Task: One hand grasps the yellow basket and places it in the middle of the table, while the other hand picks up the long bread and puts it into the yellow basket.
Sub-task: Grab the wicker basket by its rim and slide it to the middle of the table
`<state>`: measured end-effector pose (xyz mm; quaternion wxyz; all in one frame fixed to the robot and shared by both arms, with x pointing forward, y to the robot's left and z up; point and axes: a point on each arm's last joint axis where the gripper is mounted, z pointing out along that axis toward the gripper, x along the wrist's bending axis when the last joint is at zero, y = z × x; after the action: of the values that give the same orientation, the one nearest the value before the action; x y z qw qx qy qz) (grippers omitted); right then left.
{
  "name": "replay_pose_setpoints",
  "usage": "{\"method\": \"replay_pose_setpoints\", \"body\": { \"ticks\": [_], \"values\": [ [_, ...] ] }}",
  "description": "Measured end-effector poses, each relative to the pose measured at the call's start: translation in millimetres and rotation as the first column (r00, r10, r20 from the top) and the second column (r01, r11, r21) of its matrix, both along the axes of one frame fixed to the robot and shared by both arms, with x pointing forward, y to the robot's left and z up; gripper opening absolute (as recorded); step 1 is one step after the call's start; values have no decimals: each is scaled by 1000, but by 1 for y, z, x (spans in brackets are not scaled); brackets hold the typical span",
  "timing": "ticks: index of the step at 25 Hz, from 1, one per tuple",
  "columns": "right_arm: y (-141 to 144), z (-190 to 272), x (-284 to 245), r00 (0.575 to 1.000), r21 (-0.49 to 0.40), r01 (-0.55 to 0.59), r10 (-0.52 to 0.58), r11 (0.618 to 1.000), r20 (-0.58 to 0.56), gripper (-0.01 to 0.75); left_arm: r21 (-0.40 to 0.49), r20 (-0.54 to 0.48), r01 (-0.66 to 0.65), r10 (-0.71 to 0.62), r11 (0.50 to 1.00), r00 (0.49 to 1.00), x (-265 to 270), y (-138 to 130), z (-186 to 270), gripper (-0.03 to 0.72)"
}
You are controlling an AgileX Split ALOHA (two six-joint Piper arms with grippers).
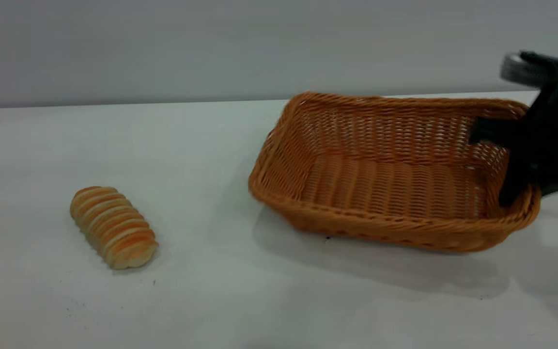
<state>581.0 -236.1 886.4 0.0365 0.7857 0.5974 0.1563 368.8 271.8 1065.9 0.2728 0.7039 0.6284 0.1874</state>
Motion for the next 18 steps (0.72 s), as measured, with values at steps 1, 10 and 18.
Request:
{"method": "replay_pose_setpoints", "body": {
  "ticks": [1, 10, 18],
  "values": [
    [1, 7, 3, 999, -1, -39, 39, 999, 1, 101, 0, 0, 0, 0, 1000, 1000, 0, 0, 0, 517],
    [36, 27, 5, 971, 142, -239, 240, 960, 10, 101, 0, -1, 0, 0, 1000, 1000, 0, 0, 0, 517],
    [68, 4, 6, 957, 178, -290, 286, 940, 47, 101, 0, -4, -1, 1, 1000, 1000, 0, 0, 0, 517]
  ]
}}
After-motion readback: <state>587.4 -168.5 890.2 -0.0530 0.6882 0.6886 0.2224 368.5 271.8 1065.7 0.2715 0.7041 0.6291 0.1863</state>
